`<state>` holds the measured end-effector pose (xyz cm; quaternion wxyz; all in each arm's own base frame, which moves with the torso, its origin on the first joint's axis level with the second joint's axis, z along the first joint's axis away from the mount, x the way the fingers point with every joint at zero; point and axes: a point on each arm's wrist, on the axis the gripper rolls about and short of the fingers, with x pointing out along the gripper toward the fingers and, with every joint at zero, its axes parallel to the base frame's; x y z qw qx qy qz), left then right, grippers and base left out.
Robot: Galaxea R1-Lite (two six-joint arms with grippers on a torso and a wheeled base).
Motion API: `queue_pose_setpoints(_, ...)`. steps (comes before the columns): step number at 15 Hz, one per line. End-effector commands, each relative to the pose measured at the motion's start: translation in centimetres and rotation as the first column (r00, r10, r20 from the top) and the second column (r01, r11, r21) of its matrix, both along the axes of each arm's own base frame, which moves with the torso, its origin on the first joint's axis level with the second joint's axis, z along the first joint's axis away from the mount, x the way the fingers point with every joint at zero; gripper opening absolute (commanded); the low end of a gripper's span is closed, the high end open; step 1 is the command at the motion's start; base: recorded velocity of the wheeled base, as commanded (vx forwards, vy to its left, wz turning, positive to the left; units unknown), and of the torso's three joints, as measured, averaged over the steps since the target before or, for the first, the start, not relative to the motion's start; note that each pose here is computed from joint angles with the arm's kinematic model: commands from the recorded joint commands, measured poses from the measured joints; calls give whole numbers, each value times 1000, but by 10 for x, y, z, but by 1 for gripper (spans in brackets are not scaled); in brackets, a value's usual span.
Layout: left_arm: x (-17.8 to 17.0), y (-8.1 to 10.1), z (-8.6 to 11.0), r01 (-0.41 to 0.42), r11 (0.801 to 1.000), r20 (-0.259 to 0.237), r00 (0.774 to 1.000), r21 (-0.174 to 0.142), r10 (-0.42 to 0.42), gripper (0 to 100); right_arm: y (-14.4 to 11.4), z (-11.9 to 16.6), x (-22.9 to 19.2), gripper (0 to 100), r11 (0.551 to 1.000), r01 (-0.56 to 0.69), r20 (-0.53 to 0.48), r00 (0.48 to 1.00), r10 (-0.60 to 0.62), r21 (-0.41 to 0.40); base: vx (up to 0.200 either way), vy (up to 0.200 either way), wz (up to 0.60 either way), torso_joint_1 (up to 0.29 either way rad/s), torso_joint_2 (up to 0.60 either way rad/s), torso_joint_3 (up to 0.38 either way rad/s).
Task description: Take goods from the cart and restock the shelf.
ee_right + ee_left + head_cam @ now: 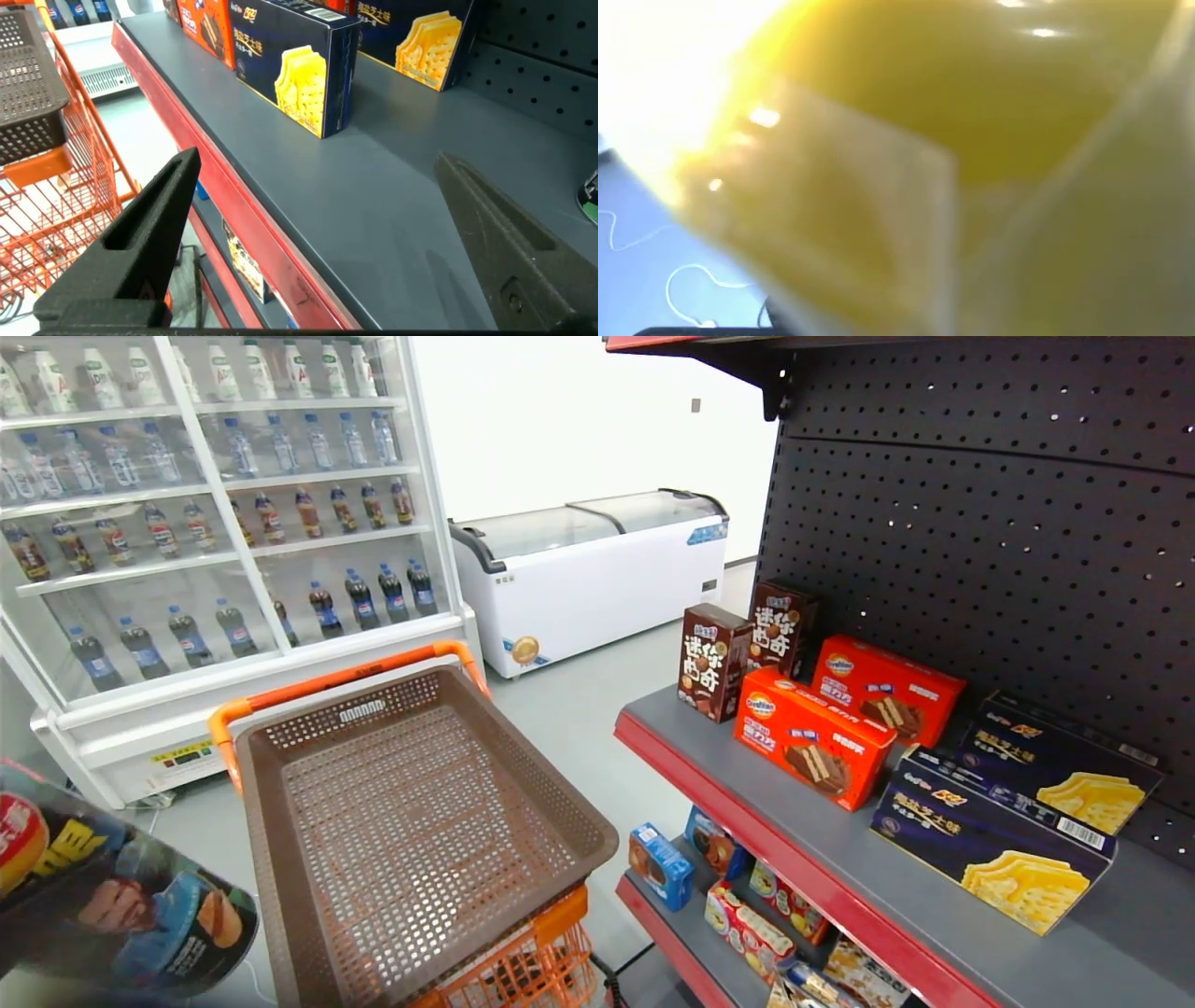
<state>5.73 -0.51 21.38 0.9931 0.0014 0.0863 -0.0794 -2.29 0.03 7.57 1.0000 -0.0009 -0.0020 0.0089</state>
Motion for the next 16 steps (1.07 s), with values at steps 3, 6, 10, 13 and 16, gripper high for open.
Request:
queue_pose_setpoints(3, -52, 5, -15, -96, 995, 80, 992, 32, 93, 0, 0, 0, 0, 100, 1000, 1, 1, 1000, -1, 2, 0, 0, 0, 0, 0, 0)
queue_pose_setpoints(6, -62, 7, -28, -180, 983, 84, 981, 45, 176, 0, 0, 0, 0, 100, 1000, 1, 1, 1000, -1, -1, 0, 0, 0, 0, 0, 0)
queue_pose_setpoints(10, -68, 7, -39, -179, 983, 111, 978, 39, 174, 0, 0, 0, 0, 100, 1000, -1, 1, 1000, 1, 0, 0, 0, -150, 1, 1, 1)
queue_pose_setpoints(13, -71, 7, -43, -166, 985, 118, 980, 34, 161, 0, 0, 0, 0, 100, 1000, -1, 1, 1000, 1, 0, 0, 0, -600, 4, 1, 6)
queue_pose_setpoints(16, -73, 8, -46, -159, 987, 120, 981, 31, 154, 0, 0, 0, 0, 100, 1000, -1, 1, 1000, 1, 0, 0, 0, -600, 2, 2, 2)
